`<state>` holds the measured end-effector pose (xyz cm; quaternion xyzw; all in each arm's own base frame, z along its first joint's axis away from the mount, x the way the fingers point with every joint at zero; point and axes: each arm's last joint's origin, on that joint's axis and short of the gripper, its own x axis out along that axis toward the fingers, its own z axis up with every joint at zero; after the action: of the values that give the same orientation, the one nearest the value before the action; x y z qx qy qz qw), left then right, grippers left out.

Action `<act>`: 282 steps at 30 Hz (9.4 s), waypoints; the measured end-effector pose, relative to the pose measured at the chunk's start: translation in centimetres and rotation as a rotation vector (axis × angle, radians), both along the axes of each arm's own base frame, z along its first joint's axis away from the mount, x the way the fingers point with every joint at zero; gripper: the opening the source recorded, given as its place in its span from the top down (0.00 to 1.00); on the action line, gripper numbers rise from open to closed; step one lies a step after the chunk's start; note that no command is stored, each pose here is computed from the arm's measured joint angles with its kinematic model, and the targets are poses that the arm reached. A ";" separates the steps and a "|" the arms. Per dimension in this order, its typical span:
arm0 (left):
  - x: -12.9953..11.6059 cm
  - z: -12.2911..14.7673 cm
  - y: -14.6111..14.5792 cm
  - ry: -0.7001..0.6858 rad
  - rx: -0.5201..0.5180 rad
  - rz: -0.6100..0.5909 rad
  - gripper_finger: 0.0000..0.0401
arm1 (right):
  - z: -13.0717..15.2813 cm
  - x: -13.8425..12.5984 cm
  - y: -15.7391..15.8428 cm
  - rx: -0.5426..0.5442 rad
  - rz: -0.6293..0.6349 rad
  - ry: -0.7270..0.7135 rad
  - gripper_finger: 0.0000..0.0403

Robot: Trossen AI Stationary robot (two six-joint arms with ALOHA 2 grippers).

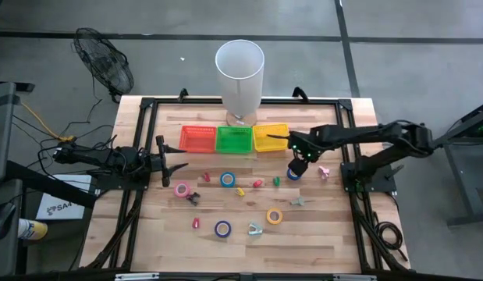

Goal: Pick and place Stapler, Stapler remover, tape
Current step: Put the blue tape into the yellow bin, then put the yellow tape into the yellow bin

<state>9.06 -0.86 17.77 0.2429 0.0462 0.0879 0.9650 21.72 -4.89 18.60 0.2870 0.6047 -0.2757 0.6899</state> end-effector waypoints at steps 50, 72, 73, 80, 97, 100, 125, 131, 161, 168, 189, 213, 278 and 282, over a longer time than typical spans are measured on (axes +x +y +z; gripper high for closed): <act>0.0 0.0 0.0 0.000 0.000 0.000 0.48 | -2.7 2.5 1.5 -0.032 0.164 0.004 0.51; 0.0 0.0 0.0 0.000 0.000 0.000 0.48 | -2.8 2.2 1.4 -0.055 0.175 0.031 0.52; 0.0 0.0 0.0 0.000 0.000 0.000 0.48 | -3.1 2.1 1.4 -0.051 0.158 0.027 0.52; 0.0 0.0 0.0 0.000 0.000 0.000 0.48 | -5.2 0.9 1.7 -0.010 0.105 0.015 0.52; 0.0 0.0 0.0 0.000 0.000 0.000 0.48 | -4.7 0.2 1.9 0.017 0.113 -0.007 0.76; 0.0 0.0 0.0 0.000 0.000 0.000 0.48 | -4.7 0.2 1.9 0.019 0.114 -0.010 0.86; 0.0 0.0 0.0 0.000 0.000 0.000 0.48 | 3.0 5.0 -2.3 -0.336 0.093 -0.194 0.92; 0.0 0.0 0.0 0.000 0.000 0.000 0.48 | 3.4 5.1 -3.8 -0.527 0.001 -0.190 0.92; 0.0 0.0 0.0 0.000 0.000 0.000 0.48 | -2.4 3.8 -2.5 -0.709 -0.091 -0.318 0.87; 0.0 0.0 0.0 0.000 0.000 0.000 0.48 | -2.5 3.9 -2.4 -0.643 -0.070 -0.344 0.84; 0.0 0.0 0.0 0.000 0.000 0.000 0.48 | -2.5 3.8 -2.4 -0.639 -0.079 -0.342 0.54; 0.0 0.0 0.0 0.000 0.000 0.000 0.48 | 1.5 3.0 -0.7 -0.225 0.168 -0.654 0.59; 0.0 0.0 0.0 -0.001 0.000 0.000 0.48 | -3.4 2.7 19.4 -0.113 0.864 -0.661 0.46; 0.0 0.0 0.0 -0.001 0.000 0.000 0.48 | -3.4 2.7 19.5 -0.115 0.867 -0.668 0.48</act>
<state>9.06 -0.85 17.78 0.2427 0.0459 0.0880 0.9650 24.47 14.59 15.20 0.0453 0.3997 0.1071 0.9092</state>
